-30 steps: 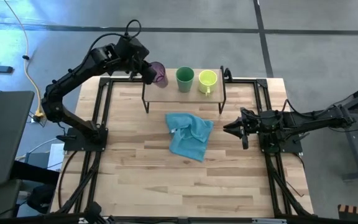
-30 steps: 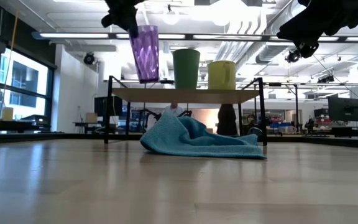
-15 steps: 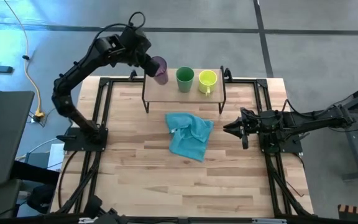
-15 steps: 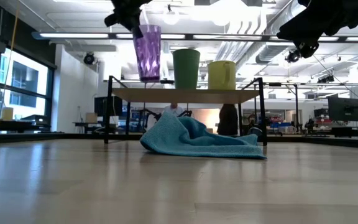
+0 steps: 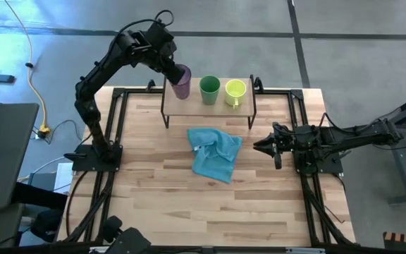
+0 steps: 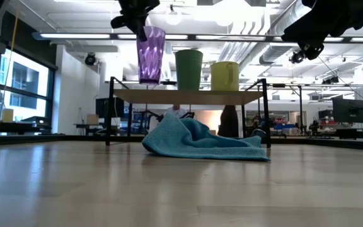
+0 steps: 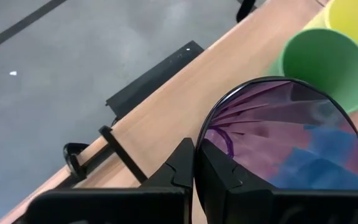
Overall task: Stack small to large cups/mugs on shelf
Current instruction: Put the violet cup on the shelf
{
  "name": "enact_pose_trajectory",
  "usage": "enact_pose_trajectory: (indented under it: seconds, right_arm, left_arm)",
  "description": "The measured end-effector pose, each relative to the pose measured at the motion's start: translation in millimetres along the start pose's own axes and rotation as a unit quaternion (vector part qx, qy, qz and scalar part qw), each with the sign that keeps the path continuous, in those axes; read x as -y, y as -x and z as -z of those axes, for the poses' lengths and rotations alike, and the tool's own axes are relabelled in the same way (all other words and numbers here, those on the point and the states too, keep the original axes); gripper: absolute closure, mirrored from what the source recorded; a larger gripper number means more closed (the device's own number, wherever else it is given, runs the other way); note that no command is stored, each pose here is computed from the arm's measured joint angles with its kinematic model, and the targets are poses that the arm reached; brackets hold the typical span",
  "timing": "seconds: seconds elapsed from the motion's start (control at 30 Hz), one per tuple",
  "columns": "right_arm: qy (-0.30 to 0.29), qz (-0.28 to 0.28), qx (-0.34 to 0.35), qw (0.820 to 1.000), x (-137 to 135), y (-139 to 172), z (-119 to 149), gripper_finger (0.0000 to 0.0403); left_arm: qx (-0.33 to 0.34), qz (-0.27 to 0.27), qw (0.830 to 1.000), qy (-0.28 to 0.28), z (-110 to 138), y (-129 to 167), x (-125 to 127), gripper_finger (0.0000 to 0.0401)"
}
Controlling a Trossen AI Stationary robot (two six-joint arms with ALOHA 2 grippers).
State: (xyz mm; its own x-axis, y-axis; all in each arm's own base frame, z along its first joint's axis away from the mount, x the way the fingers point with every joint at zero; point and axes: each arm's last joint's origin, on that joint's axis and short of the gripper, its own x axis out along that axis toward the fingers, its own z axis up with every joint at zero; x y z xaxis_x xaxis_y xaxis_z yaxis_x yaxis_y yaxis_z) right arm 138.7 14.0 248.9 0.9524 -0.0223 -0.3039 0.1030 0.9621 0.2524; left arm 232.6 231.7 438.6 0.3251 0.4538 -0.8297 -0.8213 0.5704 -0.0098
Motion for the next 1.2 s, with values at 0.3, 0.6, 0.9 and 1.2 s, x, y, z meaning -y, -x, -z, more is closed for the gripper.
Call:
enact_pose_trajectory:
  seconds: [0.3,0.6,0.9,1.2]
  right_arm:
    - [0.001,0.001,-0.002,1.0,0.1,0.0,0.4,0.0346]
    - [0.0,0.001,-0.002,1.0,0.1,0.0,0.4,0.0346]
    - [0.001,0.001,-0.002,1.0,0.1,0.0,0.4,0.0346]
    - [0.0,0.0,-0.002,1.0,0.1,0.0,0.4,0.0346]
  left_arm:
    - [-0.008,0.007,1.0,0.0,0.6,-1.4,0.0,0.0401]
    - [-0.016,0.016,1.0,0.0,0.6,-4.3,-0.1,0.0401]
    - [-0.016,0.015,1.0,0.0,0.5,-4.5,-0.1,0.0401]
    - [-0.025,0.017,1.0,0.0,-0.9,-11.9,1.0,0.0401]
